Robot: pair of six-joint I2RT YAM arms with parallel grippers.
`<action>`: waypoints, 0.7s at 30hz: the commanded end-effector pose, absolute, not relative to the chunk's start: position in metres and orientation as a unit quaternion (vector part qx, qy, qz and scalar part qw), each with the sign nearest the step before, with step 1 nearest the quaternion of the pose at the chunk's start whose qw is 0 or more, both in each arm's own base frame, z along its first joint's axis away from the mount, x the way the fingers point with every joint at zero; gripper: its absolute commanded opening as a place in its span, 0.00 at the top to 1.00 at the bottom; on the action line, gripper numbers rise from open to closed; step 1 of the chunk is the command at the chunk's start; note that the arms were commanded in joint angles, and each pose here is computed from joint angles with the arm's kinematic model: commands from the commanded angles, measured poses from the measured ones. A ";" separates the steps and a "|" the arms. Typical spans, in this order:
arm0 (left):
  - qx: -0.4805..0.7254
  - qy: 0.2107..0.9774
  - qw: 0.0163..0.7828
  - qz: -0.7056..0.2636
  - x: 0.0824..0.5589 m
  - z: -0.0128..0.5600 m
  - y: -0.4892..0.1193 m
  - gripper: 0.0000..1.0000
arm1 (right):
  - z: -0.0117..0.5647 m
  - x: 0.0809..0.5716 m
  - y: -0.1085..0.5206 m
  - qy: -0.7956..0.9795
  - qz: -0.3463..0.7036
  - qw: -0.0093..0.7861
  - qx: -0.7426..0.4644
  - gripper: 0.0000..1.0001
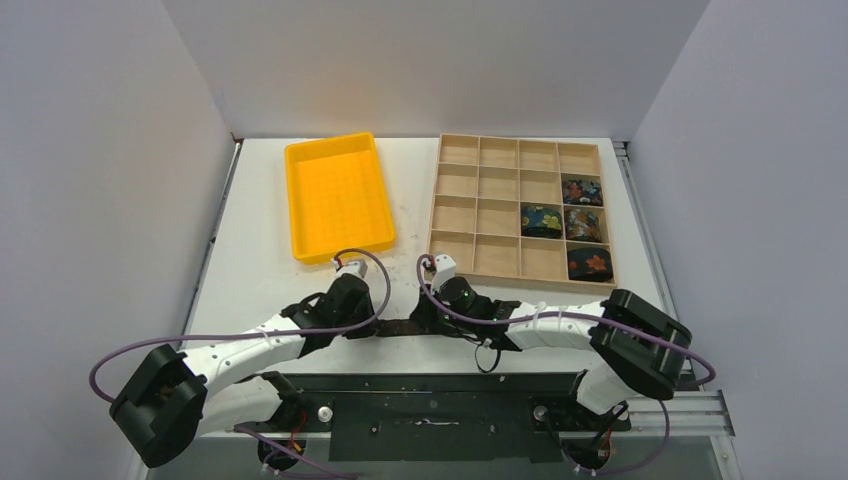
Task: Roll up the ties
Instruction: Roll the tie at the center of the board.
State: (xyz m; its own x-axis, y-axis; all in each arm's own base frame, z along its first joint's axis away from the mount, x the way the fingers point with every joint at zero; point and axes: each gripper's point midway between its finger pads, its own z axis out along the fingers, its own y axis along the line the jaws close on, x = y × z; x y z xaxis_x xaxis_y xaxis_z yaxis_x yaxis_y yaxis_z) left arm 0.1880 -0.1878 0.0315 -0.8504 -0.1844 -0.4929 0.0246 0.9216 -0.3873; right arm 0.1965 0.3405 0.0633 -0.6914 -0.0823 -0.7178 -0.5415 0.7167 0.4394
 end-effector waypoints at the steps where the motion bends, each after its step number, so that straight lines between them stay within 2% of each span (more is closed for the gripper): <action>1: -0.047 0.940 0.289 -0.175 0.195 0.047 -0.188 1.00 | 0.064 0.195 0.362 0.849 0.354 0.349 -0.178 0.95; 10: -0.045 0.943 0.292 -0.152 0.193 0.047 -0.183 1.00 | 0.051 0.190 0.371 0.855 0.351 0.337 -0.180 0.95; 21: -0.041 0.943 0.295 -0.146 0.194 0.050 -0.183 1.00 | 0.077 0.188 0.393 0.836 0.381 0.347 -0.190 0.95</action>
